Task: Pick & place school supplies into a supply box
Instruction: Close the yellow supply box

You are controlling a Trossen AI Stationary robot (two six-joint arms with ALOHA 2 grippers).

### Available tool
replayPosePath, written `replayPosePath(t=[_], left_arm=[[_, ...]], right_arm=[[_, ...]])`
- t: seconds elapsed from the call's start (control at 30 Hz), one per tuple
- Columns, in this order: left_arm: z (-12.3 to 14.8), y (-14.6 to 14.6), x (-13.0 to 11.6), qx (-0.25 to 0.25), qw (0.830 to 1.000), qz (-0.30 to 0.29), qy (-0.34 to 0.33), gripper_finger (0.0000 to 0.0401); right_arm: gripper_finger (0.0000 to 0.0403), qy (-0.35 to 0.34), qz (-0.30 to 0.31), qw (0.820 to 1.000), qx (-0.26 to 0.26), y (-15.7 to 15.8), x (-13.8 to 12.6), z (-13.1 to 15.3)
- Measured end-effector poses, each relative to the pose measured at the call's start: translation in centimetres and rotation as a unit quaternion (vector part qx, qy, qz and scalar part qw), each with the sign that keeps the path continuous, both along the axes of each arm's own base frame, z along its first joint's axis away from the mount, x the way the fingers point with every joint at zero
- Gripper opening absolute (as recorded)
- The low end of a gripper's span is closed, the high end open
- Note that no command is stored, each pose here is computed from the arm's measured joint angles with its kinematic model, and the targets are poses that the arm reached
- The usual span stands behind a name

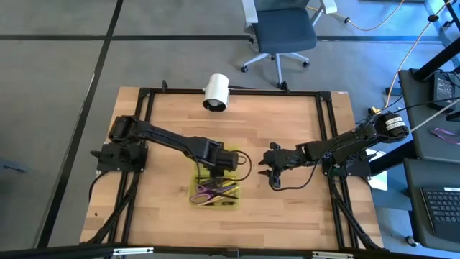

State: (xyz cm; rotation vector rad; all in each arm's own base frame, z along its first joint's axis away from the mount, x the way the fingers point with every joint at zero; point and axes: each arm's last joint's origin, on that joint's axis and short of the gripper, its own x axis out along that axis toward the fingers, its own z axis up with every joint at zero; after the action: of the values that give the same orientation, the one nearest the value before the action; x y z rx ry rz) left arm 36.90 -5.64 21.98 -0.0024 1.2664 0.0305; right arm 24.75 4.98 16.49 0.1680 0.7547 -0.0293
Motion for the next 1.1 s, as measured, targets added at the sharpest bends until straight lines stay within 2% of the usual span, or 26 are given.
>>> replayPosePath(t=[0.17,0.33,0.5,0.67,0.8,0.93,1.1], left_arm=[[1.4,0.4,-3.0,-0.023,0.999,0.008,-0.046,0.0066],[2.0,1.6,-7.2,-0.027,0.987,0.031,-0.156,0.0063],[0.9,1.9,-11.4,-0.002,0.968,0.016,-0.249,0.0067],[-1.8,2.7,-15.0,0.013,0.963,0.035,-0.266,0.0072],[-3.7,2.9,-16.3,0.009,0.958,0.052,-0.282,0.0073],[-4.7,3.0,-16.5,0.009,0.948,0.071,-0.311,0.0083],[-5.2,3.3,-16.6,0.059,0.937,0.106,-0.328,0.0133]], right_arm=[[0.0192,0.000,0.000,1.000,0.000,0.0,0.0,0.0],[0.0192,-0.001,0.000,1.000,0.000,0.0,0.0,0.0],[0.0192,-0.002,0.000,1.000,0.000,0.0,0.0,0.0],[0.0192,-0.017,0.010,1.000,-0.009,0.0,0.2,0.2],[0.0192,-0.040,0.018,0.999,-0.027,-0.1,0.5,0.6],[0.0195,-0.079,0.032,0.996,-0.039,0.0,1.0,1.2],[0.0234,-0.096,0.040,0.993,-0.054,0.1,1.1,1.5]])
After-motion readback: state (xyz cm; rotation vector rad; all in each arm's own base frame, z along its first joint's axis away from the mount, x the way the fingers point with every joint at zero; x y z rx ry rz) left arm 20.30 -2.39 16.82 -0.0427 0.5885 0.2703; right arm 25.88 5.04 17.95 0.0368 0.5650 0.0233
